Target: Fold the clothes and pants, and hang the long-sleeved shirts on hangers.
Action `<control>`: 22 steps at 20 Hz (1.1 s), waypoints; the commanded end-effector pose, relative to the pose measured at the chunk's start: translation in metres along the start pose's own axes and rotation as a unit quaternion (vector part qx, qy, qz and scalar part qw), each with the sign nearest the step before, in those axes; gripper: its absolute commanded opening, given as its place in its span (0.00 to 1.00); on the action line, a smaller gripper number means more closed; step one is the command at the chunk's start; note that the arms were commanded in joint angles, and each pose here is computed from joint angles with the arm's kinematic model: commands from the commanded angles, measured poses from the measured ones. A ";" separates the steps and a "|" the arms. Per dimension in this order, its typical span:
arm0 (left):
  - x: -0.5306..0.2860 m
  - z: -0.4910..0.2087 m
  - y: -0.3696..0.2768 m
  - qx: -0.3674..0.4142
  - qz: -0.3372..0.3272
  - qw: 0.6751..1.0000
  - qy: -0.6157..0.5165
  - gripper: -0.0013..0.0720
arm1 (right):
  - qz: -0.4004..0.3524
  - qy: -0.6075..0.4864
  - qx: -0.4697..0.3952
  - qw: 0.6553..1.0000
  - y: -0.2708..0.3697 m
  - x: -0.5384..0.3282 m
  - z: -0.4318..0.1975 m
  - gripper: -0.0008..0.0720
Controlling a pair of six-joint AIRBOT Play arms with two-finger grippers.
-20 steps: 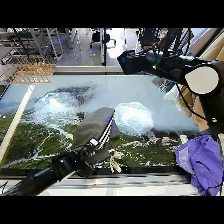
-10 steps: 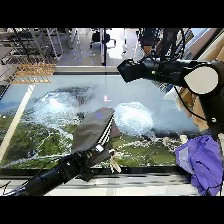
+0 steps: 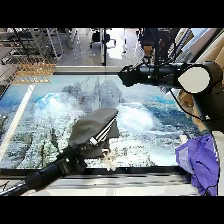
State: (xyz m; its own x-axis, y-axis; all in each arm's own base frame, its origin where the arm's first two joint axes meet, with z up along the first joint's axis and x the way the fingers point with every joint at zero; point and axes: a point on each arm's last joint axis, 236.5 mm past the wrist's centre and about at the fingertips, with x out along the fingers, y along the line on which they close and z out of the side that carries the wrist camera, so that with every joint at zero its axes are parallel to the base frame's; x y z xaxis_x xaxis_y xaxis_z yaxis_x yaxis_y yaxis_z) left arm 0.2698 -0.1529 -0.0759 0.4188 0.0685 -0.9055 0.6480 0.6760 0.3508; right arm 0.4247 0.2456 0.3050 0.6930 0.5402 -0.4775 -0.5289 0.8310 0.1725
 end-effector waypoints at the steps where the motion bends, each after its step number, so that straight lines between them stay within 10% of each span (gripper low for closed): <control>1: -0.001 -0.002 0.078 0.024 0.068 0.997 -0.019 0.04 | -0.003 0.010 0.001 1.000 -0.002 0.003 -0.005 0.51; 9: -0.046 -0.013 0.264 -0.211 0.190 0.934 -0.218 0.06 | 0.019 0.130 0.074 0.989 -0.009 0.075 -0.113 0.59; 10: -0.045 -0.022 0.270 -0.253 0.184 0.924 -0.220 0.27 | 0.028 0.132 0.089 0.987 -0.007 0.086 -0.120 0.66; 12: -0.036 -0.041 0.267 -0.358 0.143 0.899 -0.209 0.54 | 0.034 0.142 0.110 0.983 -0.009 0.103 -0.132 0.66; 20: -0.012 -0.066 0.175 -0.534 -0.123 0.829 -0.112 0.56 | 0.108 0.210 0.230 0.944 -0.037 0.107 -0.176 0.74; 22: -0.010 -0.052 0.167 -0.576 -0.189 0.785 -0.126 0.88 | 0.121 0.228 0.258 0.931 -0.040 0.106 -0.195 0.74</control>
State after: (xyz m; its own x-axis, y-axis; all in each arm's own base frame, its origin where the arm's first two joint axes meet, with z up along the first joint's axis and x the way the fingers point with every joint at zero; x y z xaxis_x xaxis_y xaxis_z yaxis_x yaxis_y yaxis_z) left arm 0.3413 0.0311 -0.0241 0.5540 -0.1301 -0.8223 -0.1678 0.9500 -0.2634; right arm 0.4366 0.2468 0.0920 0.3200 0.6407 -0.6979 -0.3001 0.7673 0.5668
